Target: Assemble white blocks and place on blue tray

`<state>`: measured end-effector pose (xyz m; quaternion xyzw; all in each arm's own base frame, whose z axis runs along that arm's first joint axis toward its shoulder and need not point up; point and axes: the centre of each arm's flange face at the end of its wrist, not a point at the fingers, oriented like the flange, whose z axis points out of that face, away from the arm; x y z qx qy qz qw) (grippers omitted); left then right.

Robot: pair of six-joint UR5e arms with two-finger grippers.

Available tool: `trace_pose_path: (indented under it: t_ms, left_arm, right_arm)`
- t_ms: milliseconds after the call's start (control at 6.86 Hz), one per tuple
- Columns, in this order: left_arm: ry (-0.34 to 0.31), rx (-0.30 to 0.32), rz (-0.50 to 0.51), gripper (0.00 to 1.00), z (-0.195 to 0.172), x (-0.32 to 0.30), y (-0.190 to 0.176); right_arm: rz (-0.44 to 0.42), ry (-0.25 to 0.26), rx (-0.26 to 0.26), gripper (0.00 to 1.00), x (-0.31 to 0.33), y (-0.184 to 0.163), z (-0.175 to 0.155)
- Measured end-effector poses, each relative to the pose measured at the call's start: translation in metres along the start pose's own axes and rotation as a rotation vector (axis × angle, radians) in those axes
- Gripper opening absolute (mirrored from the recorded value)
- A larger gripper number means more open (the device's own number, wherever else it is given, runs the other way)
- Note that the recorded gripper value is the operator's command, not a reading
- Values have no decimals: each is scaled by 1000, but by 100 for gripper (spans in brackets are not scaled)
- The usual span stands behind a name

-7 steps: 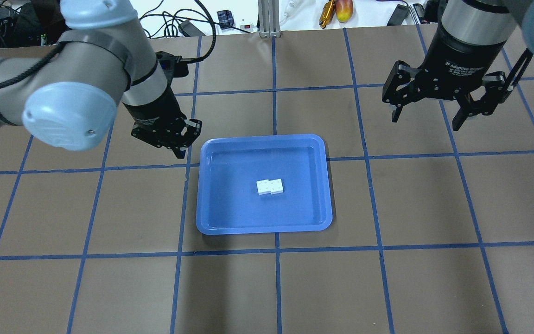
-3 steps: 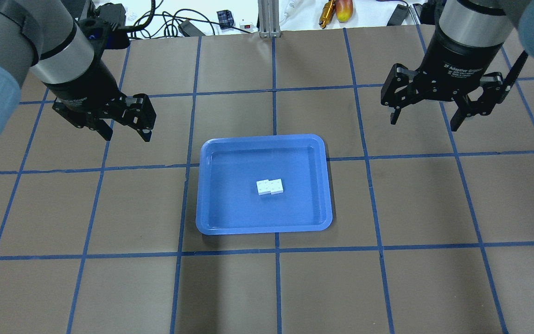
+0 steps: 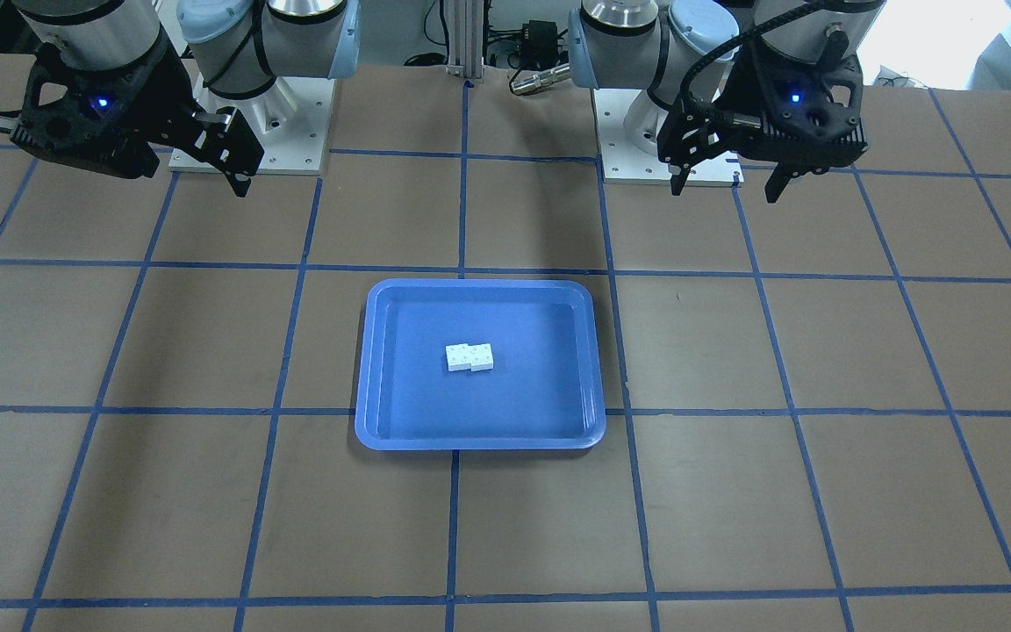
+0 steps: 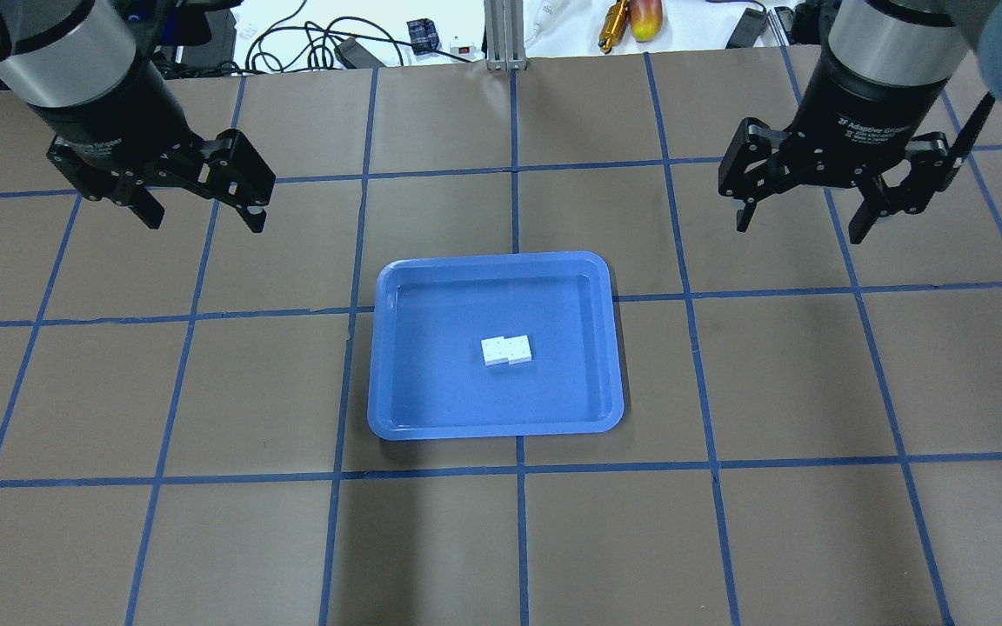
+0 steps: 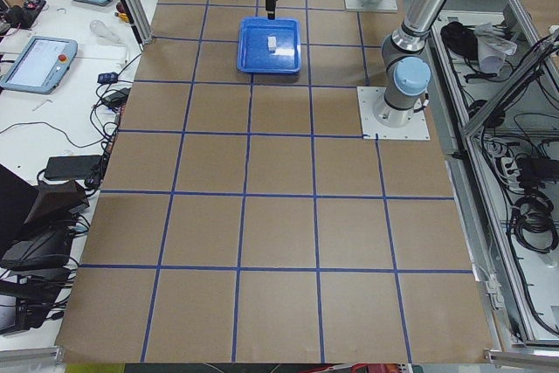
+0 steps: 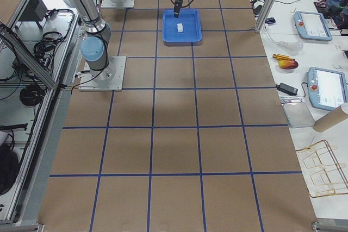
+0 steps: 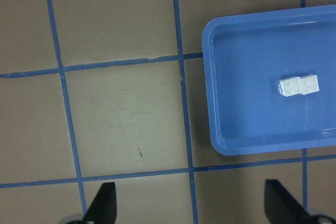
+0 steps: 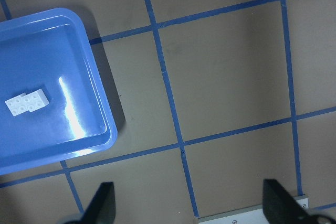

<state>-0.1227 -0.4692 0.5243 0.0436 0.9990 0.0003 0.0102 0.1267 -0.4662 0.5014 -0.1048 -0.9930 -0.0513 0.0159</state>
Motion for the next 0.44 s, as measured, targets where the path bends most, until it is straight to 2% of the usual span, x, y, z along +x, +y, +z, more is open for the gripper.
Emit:
trace_pose_path:
  t_ms: [437]
  left_arm:
    - [-1,-2,3,100,-1,1,0]
  right_arm:
    - [-8,-3,12,100,-1,0,-2]
